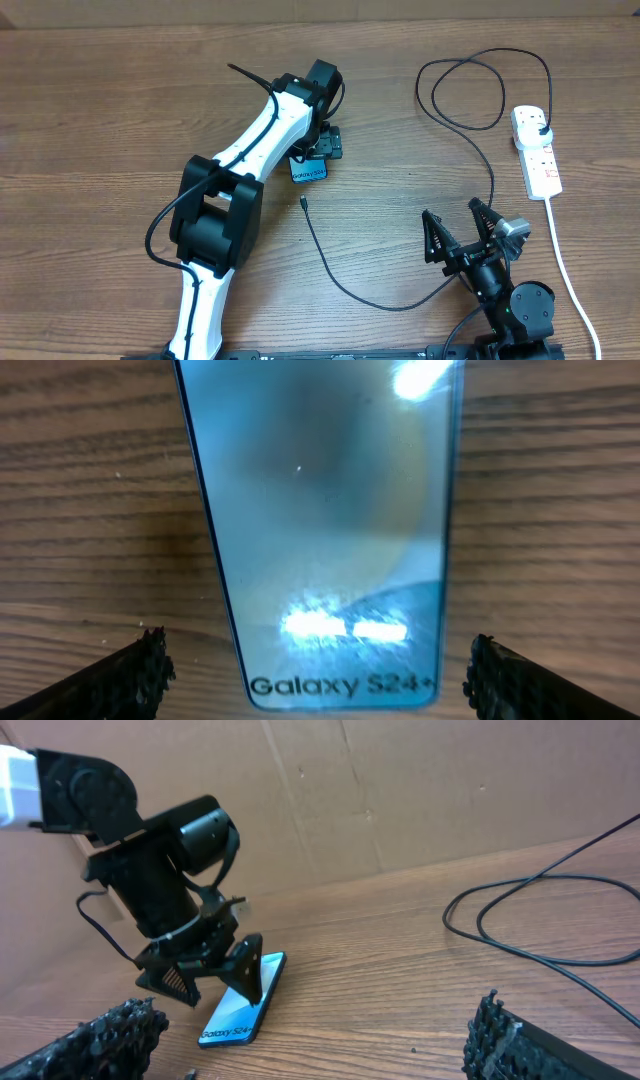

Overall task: Plug charger to phone and switch on socket
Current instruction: 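Close the left gripper on the phone's bottom edge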

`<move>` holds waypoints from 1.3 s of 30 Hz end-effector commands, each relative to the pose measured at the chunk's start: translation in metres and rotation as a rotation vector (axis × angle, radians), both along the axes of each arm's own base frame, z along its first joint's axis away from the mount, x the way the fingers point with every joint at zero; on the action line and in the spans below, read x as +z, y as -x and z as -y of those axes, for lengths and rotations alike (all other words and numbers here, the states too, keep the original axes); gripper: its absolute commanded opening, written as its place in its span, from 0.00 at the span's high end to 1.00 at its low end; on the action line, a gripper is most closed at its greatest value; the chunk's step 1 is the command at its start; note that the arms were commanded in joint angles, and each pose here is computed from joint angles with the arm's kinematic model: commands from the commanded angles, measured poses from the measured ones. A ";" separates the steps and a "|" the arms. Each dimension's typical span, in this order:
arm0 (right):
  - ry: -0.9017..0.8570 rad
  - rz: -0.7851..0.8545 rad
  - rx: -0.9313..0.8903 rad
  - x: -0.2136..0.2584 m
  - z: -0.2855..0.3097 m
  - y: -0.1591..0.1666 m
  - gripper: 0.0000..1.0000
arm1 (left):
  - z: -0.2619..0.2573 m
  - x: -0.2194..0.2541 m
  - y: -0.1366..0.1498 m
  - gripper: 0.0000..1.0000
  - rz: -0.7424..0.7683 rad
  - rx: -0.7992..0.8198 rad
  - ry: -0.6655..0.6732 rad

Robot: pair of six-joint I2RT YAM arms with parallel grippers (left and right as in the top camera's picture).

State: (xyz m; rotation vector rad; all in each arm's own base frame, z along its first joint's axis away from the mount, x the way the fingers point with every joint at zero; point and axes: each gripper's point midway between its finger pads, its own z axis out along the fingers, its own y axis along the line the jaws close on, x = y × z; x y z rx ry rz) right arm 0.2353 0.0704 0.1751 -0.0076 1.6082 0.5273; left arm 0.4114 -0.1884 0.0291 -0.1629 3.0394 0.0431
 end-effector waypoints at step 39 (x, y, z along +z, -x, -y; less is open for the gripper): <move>0.000 0.003 0.000 -0.002 0.000 0.000 0.00 | 0.002 -0.027 -0.025 0.01 0.027 0.154 0.064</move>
